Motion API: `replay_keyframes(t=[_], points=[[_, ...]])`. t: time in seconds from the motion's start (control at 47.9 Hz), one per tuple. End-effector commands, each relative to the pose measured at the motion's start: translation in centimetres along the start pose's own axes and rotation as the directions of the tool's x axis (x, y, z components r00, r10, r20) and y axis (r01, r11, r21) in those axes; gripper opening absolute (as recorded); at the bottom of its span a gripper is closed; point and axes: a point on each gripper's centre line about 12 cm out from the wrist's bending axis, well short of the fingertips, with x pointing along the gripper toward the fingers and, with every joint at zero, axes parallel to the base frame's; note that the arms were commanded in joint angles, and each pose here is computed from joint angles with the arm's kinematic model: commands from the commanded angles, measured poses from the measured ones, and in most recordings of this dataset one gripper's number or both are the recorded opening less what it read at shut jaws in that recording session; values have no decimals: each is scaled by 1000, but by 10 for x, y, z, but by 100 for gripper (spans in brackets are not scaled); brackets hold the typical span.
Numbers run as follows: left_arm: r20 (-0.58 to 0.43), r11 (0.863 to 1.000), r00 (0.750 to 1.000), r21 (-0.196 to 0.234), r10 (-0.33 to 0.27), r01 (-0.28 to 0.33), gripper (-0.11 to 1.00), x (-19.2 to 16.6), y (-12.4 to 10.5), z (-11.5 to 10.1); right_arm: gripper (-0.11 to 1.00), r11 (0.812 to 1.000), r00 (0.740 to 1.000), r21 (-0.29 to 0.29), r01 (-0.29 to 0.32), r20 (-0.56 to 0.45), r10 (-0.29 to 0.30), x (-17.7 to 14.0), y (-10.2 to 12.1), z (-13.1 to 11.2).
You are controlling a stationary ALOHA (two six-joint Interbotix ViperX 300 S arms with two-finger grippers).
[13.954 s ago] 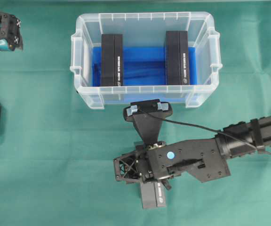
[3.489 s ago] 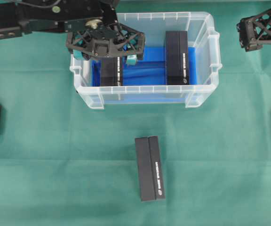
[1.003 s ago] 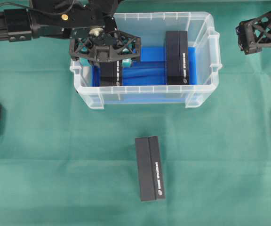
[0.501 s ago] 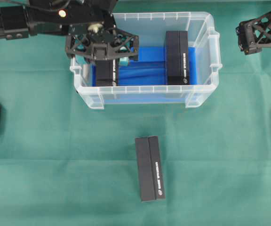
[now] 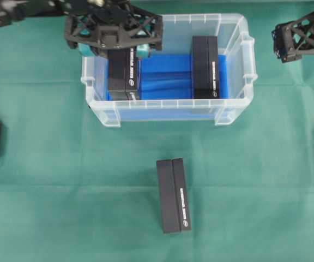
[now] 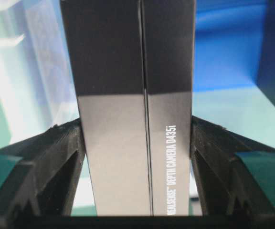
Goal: Take out the box from the case.
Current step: 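Lift the left black box up out of the bin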
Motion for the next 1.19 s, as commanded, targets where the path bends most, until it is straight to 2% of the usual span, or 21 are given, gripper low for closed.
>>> replay_keyframes(t=[0.0, 0.188, 0.397, 1.17], points=[[31, 997, 996, -7, -80, 80, 61, -46, 5, 2, 93, 1000, 1000, 4, -25, 14, 25, -6, 2, 2], [34, 997, 996, -14, -82, 82, 61, -79, 12, 2, 93, 1000, 1000, 3, -25, 14, 25, -6, 2, 2], [40, 996, 995, -18, -89, 90, 61, -97, 13, 3, 93, 1000, 1000, 2, -27, 12, 27, -6, 2, 1], [42, 996, 995, -14, -85, 86, 61, -97, 13, 2, 93, 1000, 1000, -2, -30, 10, 30, -7, 4, 0]])
